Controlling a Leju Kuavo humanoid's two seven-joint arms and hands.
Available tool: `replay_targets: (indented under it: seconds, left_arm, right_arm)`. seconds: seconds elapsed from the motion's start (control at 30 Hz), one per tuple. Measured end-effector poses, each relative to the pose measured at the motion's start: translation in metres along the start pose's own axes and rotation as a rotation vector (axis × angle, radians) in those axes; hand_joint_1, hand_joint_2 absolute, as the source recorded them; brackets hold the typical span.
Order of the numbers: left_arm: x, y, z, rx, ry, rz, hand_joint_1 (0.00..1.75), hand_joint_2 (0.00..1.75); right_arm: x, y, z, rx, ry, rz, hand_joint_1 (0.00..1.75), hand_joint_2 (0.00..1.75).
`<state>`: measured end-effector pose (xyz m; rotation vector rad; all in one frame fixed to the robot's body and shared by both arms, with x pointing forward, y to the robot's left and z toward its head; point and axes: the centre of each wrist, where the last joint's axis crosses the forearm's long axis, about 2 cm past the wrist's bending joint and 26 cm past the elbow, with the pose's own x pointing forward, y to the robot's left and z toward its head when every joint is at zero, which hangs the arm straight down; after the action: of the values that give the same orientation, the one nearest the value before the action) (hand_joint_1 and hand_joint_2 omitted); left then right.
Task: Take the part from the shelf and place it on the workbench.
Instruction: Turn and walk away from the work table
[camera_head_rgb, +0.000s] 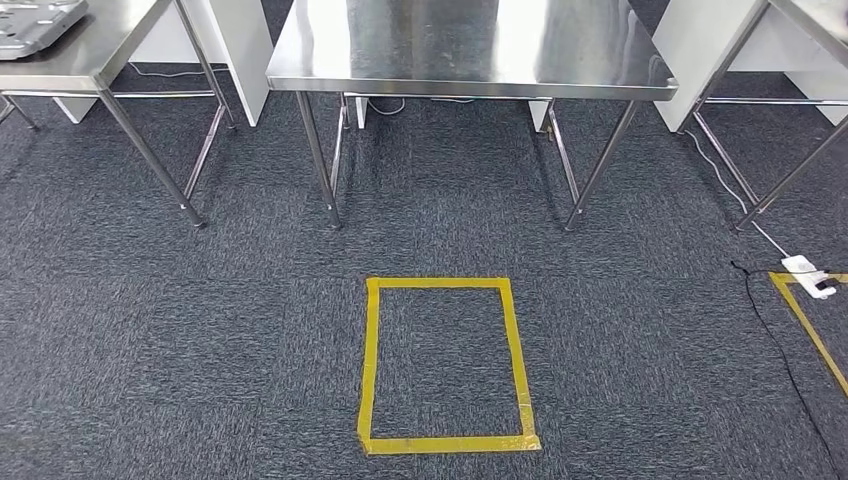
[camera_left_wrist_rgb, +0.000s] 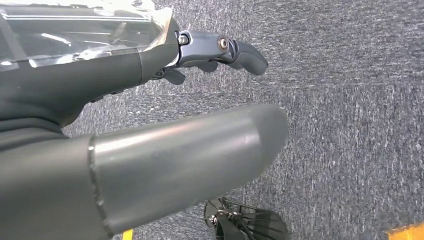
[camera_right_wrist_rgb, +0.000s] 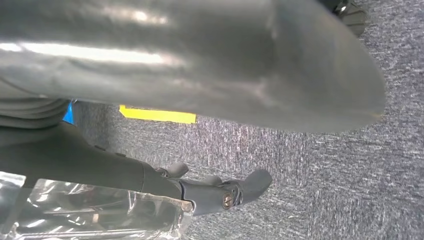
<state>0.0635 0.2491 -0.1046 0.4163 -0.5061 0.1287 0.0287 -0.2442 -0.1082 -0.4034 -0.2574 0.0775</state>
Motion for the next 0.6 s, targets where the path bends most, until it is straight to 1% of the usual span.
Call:
replay_targets:
  seconds: [0.6]
  left_arm:
    - [-0.0006,0.0024,-0.0007,0.022,-0.01,-0.023,0.0,0.0]
  right_arm:
    - [-0.0048,0.0034,0.0026,0.013,0.011,0.014,0.0,0.0]
